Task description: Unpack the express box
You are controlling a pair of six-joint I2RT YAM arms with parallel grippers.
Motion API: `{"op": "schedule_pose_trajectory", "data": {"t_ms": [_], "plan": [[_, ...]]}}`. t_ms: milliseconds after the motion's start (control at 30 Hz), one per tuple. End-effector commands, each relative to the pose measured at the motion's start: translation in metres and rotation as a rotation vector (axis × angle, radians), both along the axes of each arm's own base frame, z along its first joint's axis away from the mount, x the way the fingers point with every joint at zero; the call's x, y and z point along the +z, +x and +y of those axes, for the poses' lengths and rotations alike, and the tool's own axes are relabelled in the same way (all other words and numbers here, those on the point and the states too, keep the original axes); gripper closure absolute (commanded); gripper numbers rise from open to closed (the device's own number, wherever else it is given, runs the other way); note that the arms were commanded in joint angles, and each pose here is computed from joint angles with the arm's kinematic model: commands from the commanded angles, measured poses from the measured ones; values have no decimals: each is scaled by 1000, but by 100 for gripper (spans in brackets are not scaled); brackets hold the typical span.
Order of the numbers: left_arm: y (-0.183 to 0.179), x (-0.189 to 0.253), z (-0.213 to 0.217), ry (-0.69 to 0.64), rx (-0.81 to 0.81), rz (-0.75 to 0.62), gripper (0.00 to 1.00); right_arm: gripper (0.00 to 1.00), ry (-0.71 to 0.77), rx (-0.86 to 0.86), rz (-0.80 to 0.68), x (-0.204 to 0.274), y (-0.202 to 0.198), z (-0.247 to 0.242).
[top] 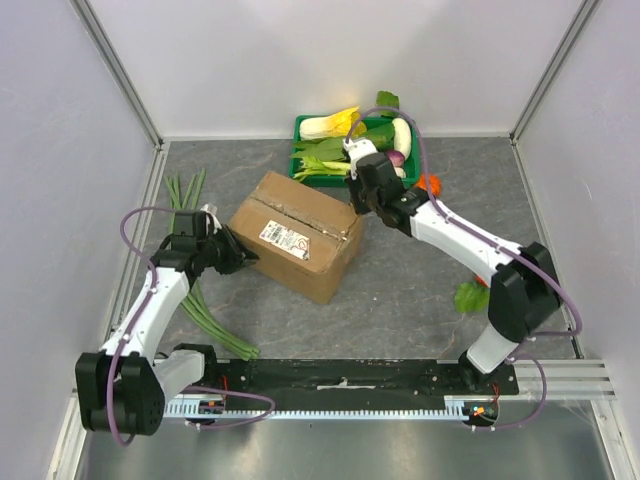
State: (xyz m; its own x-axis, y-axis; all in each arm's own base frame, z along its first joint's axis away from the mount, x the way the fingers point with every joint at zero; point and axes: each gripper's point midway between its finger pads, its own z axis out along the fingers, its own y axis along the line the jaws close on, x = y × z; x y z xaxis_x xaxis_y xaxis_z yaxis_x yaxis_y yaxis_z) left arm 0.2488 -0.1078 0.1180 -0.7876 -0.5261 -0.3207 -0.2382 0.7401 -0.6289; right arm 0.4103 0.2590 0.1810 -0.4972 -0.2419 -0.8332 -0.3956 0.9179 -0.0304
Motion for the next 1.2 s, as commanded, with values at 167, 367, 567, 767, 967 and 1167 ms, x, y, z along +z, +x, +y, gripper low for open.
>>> {"op": "schedule_pose_trajectory", "data": {"t_ms": [167, 367, 567, 767, 967, 1167], "plan": [[81, 52, -14, -58, -34, -207, 65, 100, 11, 157, 47, 9, -91, 18], [99, 60, -8, -1, -40, -227, 60, 100, -2, 253, 87, 1, -140, 63], [103, 63, 44, 227, 159, -172, 54, 100, -80, 88, 26, 14, -132, 54], [88, 102, 60, 307, 167, -256, 35, 100, -79, 113, -85, 75, -132, 37], [60, 116, 29, 219, -55, -339, 28, 100, -3, 312, -203, 139, -154, 37], [36, 100, 12, 171, -191, -360, 24, 100, 219, 587, -345, 186, -187, 72]]}}
